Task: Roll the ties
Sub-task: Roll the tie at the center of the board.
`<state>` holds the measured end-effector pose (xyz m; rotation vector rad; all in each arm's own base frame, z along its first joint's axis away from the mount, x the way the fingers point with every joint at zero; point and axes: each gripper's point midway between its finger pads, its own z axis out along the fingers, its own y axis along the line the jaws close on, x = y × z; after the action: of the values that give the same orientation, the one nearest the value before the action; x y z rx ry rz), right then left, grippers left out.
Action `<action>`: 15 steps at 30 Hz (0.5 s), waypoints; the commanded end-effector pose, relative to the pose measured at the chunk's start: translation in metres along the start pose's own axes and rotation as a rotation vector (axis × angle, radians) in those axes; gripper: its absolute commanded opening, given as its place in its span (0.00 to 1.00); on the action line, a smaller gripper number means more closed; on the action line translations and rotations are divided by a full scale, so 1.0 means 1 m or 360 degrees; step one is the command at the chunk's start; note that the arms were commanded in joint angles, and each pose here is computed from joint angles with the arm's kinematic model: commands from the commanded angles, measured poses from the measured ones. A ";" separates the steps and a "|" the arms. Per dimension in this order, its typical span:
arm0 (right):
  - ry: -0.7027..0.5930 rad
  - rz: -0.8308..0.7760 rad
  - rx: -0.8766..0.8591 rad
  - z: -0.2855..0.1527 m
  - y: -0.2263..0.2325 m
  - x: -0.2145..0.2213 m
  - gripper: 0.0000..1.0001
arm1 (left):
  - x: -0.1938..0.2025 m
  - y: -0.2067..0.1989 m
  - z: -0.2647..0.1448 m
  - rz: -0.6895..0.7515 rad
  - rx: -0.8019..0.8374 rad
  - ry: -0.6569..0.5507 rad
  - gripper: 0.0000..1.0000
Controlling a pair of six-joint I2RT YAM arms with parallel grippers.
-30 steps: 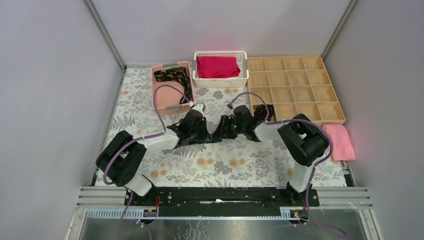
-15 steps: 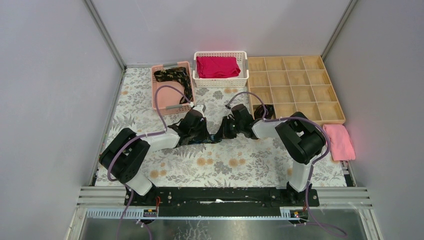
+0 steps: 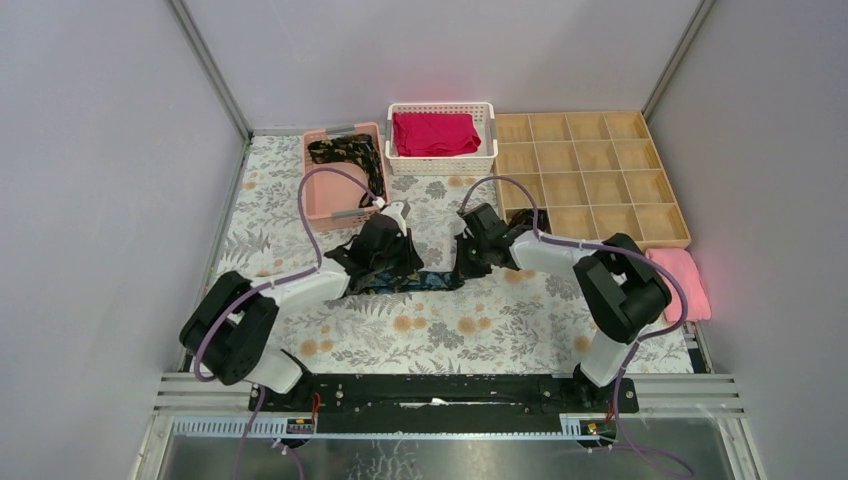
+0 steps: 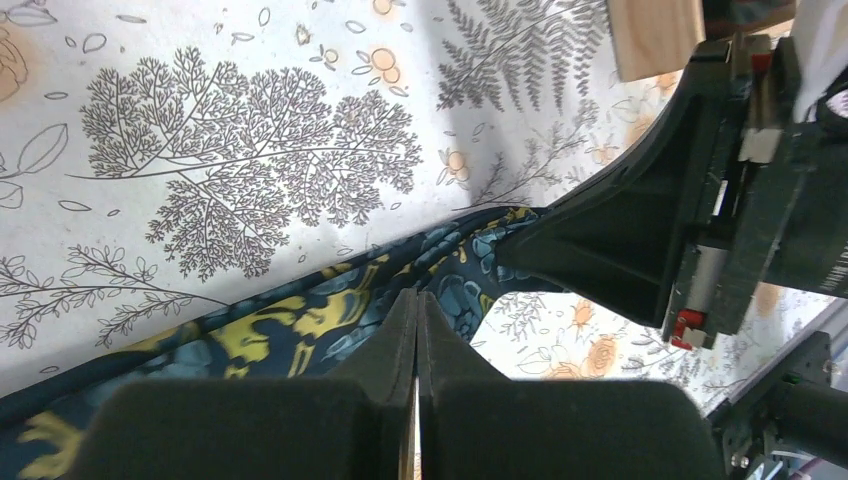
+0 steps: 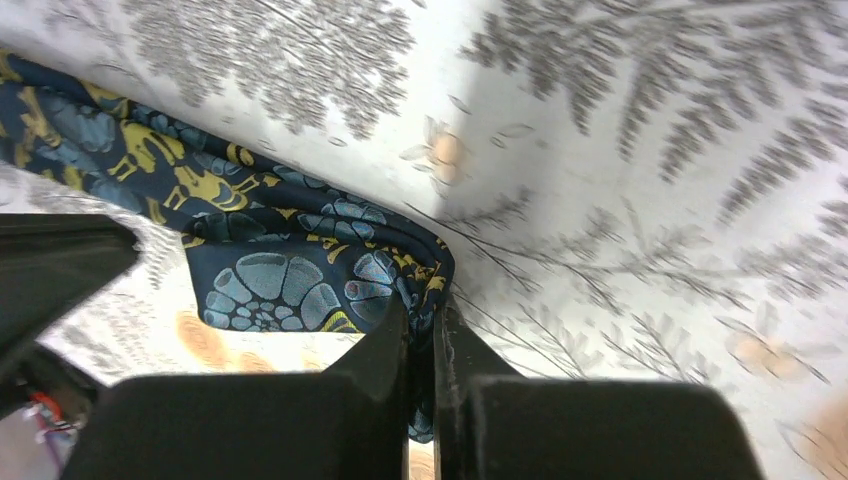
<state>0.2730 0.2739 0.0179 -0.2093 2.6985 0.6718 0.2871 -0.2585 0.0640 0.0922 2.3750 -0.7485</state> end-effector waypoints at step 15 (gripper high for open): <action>-0.0020 -0.0329 0.0644 -0.090 -0.054 -0.017 0.00 | 0.020 -0.016 0.000 0.0024 0.0061 0.0094 0.01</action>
<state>0.2706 0.2048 0.0531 -0.3177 2.7064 0.2076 0.2735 -0.2654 0.0648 0.1299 2.3995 -0.7705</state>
